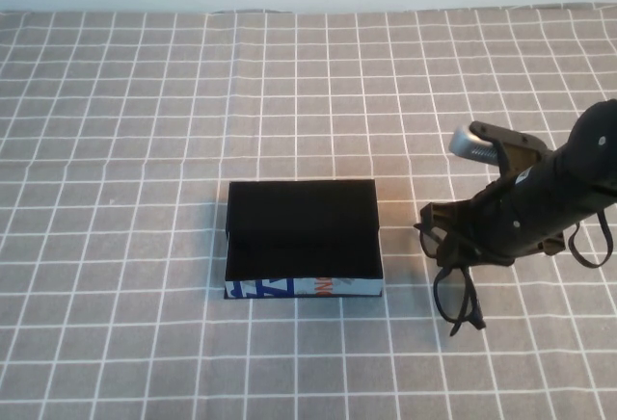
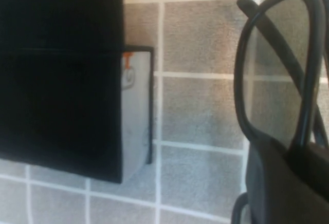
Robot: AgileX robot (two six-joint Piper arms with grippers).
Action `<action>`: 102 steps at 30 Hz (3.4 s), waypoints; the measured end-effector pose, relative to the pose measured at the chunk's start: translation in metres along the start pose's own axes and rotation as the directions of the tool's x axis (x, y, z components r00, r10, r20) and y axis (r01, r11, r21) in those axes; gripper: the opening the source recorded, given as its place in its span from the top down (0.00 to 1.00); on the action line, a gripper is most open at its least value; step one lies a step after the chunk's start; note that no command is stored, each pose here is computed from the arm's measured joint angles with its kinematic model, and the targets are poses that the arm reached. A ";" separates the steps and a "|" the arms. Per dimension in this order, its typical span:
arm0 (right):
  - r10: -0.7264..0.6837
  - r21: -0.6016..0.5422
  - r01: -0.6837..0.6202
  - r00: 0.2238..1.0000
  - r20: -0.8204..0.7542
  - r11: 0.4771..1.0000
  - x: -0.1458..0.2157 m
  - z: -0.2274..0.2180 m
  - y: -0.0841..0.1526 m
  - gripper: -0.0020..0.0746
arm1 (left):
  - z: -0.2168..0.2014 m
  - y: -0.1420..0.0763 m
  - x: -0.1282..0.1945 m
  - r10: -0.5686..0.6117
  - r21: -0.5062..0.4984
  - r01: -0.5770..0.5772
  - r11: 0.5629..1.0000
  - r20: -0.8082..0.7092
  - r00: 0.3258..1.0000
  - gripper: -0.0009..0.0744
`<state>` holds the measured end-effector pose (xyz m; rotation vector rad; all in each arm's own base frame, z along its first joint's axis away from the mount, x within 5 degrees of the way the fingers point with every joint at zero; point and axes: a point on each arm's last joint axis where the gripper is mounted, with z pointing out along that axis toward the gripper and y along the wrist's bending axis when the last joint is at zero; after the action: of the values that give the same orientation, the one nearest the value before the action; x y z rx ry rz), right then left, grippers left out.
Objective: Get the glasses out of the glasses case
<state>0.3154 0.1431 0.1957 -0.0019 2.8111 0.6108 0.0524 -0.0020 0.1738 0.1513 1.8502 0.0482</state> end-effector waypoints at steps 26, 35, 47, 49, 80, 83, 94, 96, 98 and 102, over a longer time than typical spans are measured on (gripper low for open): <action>-0.175 0.021 0.175 0.985 -0.007 0.984 0.043 -0.092 0.011 0.96 | 0.000 0.000 0.000 0.000 0.000 0.000 1.000 0.000 1.000 0.99; -0.279 0.037 0.277 0.935 0.220 0.960 0.127 -0.166 -0.006 0.99 | 0.000 0.000 0.000 0.000 0.000 0.000 1.000 0.000 1.000 0.99; -0.390 0.117 0.382 0.792 0.470 0.917 0.203 -0.224 -0.027 0.99 | 0.000 0.000 0.000 0.000 0.000 0.000 1.000 0.000 1.000 0.99; -0.401 0.149 0.381 0.761 0.510 0.912 0.202 -0.220 -0.031 0.99 | 0.000 0.000 0.000 0.000 0.000 0.000 1.000 0.000 1.000 0.99; -0.274 0.246 0.122 0.492 0.826 0.962 0.250 -0.105 -0.114 1.00 | 0.000 0.000 0.000 0.000 0.000 0.000 1.000 0.000 1.000 0.99; -0.274 0.246 0.122 0.498 0.823 0.962 0.250 -0.105 -0.115 1.00 | 0.000 0.000 0.000 0.000 0.000 0.000 1.000 0.000 1.000 0.99; -0.273 0.245 0.122 0.498 0.823 0.962 0.250 -0.105 -0.115 1.00 | 0.000 0.000 0.000 0.000 0.000 0.000 1.000 0.000 1.000 0.99; -0.271 0.244 0.122 0.498 0.824 0.962 0.250 -0.105 -0.114 1.00 | 0.000 0.000 0.000 0.000 0.000 0.000 1.000 0.000 1.000 0.99; -0.271 0.244 0.122 0.498 0.824 0.962 0.250 -0.105 -0.114 1.00 | 0.000 0.000 0.000 0.000 0.000 0.000 1.000 0.000 1.000 0.99; -0.271 0.244 0.122 0.498 0.824 0.962 0.250 -0.105 -0.114 1.00 | 0.000 0.000 0.000 0.000 0.000 0.000 1.000 0.000 1.000 0.99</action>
<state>0.0535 0.0097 0.1767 0.0040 1.8159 0.2133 0.0524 -0.0020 0.1738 0.1513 1.8502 0.0482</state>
